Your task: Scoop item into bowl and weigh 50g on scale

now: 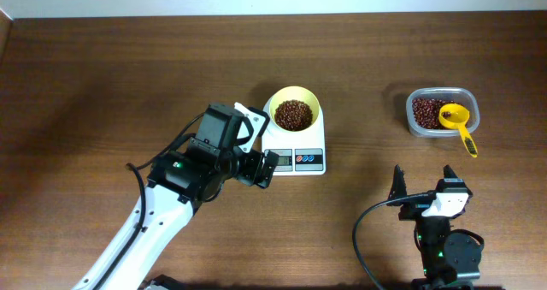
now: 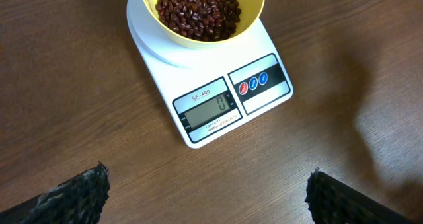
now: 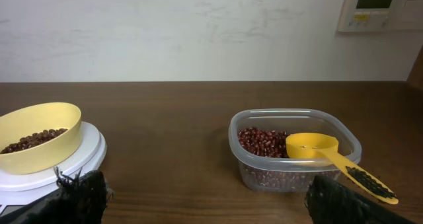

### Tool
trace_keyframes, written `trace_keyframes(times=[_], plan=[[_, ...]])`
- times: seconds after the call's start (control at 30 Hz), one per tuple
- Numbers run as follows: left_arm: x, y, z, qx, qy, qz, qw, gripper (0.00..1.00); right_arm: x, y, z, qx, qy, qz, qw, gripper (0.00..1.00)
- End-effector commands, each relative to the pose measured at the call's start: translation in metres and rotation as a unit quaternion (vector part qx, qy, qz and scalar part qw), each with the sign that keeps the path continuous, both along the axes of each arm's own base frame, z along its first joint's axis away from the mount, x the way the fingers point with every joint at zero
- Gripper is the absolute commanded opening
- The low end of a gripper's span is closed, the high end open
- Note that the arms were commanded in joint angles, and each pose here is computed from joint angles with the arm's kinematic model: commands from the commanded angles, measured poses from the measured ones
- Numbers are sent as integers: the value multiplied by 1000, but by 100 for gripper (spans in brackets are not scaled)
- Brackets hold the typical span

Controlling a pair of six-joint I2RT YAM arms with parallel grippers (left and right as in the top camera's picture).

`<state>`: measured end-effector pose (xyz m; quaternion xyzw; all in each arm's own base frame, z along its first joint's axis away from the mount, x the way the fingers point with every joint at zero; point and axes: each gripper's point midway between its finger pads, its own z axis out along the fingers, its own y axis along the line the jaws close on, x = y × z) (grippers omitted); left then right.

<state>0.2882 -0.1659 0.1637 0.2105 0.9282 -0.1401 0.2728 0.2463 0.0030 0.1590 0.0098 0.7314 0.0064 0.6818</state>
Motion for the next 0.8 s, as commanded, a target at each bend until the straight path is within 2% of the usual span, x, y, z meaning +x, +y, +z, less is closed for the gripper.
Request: trace_keyframes(times=[0.0,0.17,0.77], plan=[[-1,0,1,-1,-1,2,1000,99,0,-1,-3,-13,4,0,1000,99],[-1,0,1,-1,-1,2,1000,99,0,1,-4,-63,5,9,998,99],[-1,0,1,-1,-1,2,1000,99,0,1,-3,-63,4,9,998,99]])
